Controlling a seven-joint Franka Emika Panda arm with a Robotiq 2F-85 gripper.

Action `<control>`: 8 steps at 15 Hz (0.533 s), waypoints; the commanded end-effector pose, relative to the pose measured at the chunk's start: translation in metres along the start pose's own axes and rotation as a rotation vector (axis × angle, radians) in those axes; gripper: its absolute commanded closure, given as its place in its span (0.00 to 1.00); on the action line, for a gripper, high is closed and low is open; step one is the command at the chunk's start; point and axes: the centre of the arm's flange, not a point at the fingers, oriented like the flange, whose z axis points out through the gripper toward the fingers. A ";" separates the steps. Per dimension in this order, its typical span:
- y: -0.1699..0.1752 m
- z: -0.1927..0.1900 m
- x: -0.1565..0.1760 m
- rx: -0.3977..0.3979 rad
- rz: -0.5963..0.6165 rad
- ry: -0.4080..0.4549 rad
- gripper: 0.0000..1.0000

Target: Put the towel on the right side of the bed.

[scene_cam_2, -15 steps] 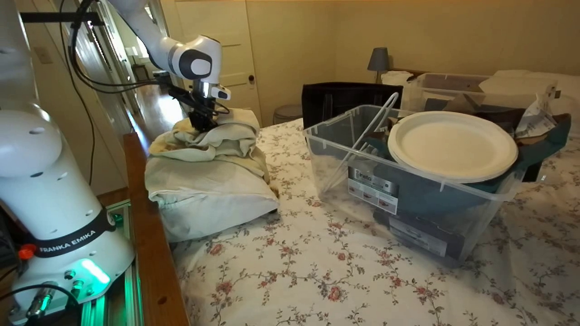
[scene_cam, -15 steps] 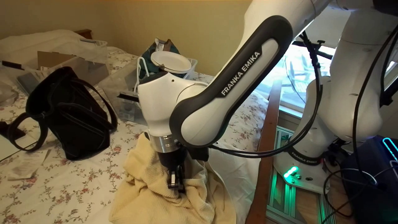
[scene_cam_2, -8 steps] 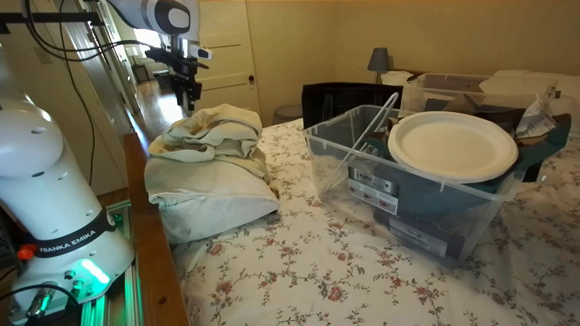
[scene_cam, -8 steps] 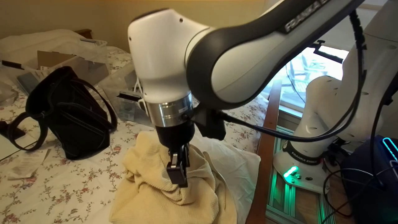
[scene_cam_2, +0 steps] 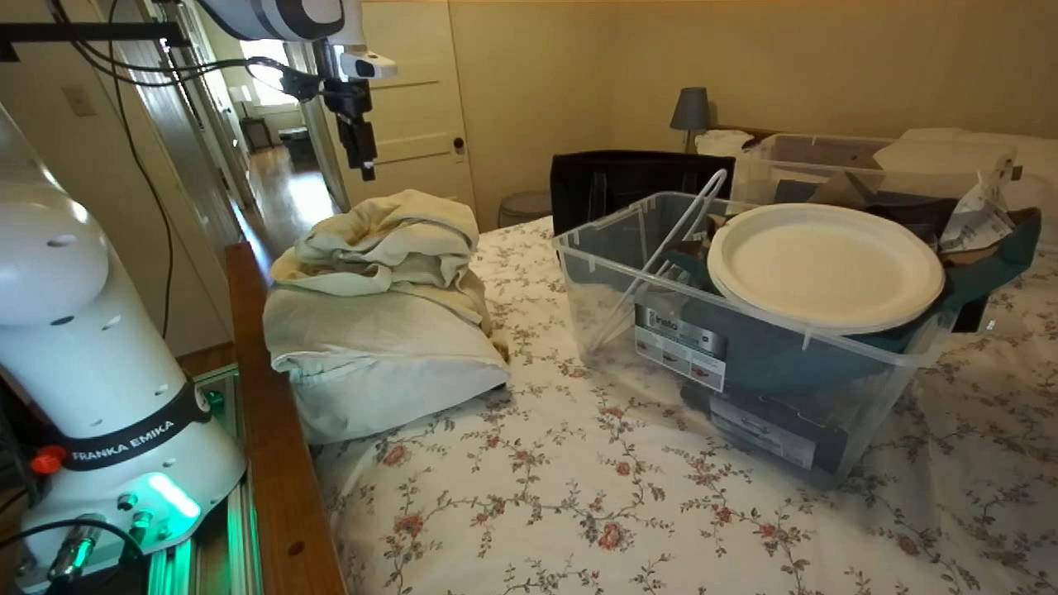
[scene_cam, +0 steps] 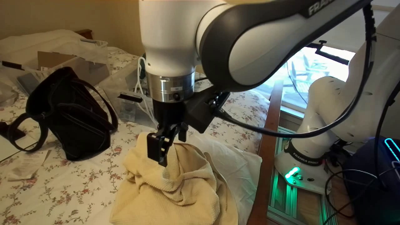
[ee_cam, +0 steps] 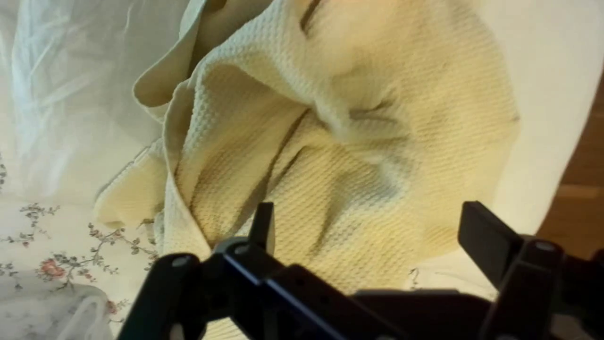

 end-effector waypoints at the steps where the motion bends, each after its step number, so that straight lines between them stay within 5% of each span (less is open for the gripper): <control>1: 0.006 0.014 0.006 -0.036 0.010 0.003 0.00; 6: 0.011 0.049 0.018 -0.079 0.010 -0.033 0.00; 8: 0.016 0.047 0.025 -0.099 0.066 0.015 0.00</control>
